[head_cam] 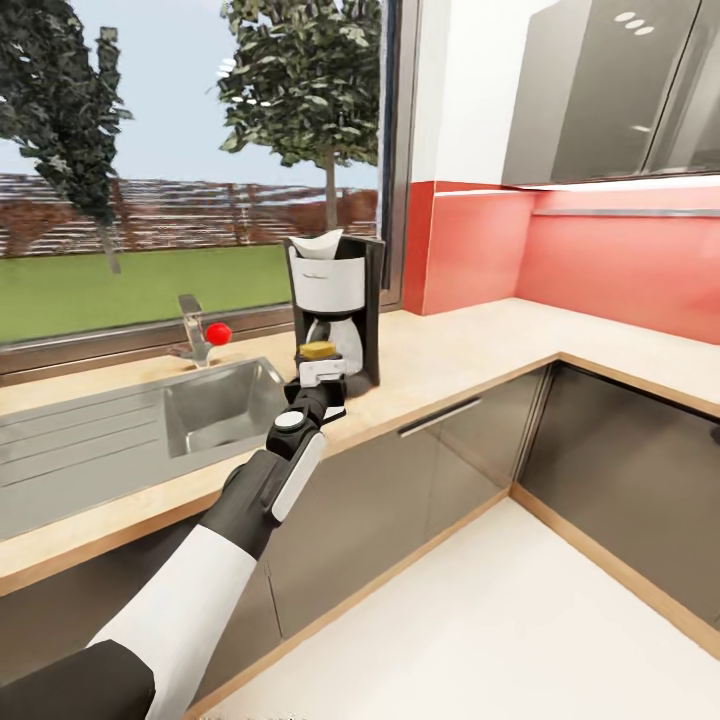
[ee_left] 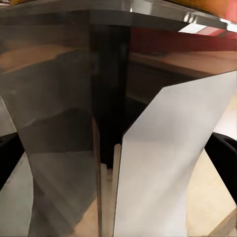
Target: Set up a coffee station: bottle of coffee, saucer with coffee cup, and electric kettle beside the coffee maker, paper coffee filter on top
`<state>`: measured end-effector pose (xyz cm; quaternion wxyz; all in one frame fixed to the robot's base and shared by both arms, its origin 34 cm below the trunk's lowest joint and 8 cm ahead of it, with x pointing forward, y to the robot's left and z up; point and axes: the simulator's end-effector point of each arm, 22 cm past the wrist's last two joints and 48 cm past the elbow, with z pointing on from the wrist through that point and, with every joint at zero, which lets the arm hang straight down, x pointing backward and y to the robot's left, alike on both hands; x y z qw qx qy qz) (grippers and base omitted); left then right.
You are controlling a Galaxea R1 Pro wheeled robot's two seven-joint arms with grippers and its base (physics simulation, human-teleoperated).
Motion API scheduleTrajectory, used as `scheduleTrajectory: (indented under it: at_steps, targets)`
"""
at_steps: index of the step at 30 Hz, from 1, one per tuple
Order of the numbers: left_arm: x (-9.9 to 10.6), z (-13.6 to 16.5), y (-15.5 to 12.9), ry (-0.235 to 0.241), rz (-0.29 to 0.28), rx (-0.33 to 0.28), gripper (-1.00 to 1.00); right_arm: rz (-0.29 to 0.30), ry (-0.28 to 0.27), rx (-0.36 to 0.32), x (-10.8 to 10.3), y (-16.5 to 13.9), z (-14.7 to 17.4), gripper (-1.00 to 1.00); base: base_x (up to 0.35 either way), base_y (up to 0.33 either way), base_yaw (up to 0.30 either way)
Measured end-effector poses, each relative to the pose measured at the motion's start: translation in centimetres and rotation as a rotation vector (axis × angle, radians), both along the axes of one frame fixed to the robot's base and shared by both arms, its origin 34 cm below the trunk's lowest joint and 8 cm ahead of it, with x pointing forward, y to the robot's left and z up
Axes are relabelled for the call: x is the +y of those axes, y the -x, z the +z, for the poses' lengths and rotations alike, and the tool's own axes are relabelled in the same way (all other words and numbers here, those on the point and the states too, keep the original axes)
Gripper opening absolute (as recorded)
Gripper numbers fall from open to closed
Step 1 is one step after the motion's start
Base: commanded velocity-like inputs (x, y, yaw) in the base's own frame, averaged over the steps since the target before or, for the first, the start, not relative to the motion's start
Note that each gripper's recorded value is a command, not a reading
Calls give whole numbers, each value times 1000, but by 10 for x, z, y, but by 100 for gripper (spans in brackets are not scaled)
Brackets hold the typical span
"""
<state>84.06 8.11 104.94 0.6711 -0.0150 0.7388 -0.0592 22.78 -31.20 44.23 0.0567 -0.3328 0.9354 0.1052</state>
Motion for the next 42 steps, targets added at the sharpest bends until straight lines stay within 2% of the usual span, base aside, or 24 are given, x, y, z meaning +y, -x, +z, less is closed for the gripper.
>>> scheduleTrajectory:
  at_steps: [42]
  targets:
    - [0,-1,0,-2,0,1,-100,3,-2,1,0,1,0,100,38,-27,10]
